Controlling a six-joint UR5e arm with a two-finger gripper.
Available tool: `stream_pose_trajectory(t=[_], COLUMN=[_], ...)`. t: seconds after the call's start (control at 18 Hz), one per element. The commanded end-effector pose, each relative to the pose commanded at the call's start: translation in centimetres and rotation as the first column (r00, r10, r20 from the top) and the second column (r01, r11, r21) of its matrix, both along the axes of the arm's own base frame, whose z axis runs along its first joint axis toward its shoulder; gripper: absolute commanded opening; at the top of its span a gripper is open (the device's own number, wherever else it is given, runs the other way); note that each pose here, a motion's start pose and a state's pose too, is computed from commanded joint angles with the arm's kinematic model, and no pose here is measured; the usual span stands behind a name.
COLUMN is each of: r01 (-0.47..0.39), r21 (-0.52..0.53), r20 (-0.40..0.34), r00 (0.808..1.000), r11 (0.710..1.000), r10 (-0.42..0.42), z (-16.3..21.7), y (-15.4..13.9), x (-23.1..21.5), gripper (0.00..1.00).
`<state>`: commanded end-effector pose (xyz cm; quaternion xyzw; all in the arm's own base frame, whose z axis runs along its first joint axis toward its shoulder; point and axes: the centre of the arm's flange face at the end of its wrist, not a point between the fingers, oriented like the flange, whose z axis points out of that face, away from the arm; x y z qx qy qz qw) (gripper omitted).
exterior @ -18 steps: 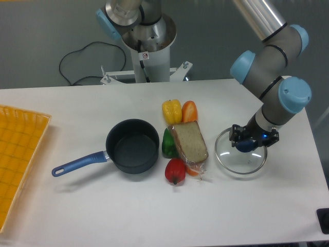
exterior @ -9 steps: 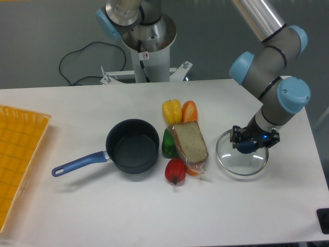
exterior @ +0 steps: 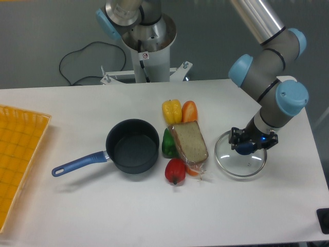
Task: Place the lid on the table
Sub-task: 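Set the glass lid flat on the table and hold it by the knob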
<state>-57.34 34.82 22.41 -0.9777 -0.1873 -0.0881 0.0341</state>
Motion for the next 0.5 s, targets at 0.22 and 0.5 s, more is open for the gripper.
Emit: stream_pose_trajectory(t=[0.22, 0.5], r01=[-0.001, 0.003], r21=[-0.002, -0.003], r20=[0.005, 0.007], r00=[1.000, 1.000], r11=[1.000, 1.000], r10=[0.001, -0.003], z=[-0.20, -0.43], y=[0.04, 0.17], x=[0.18, 0.44], gripper=[0.59, 0.59])
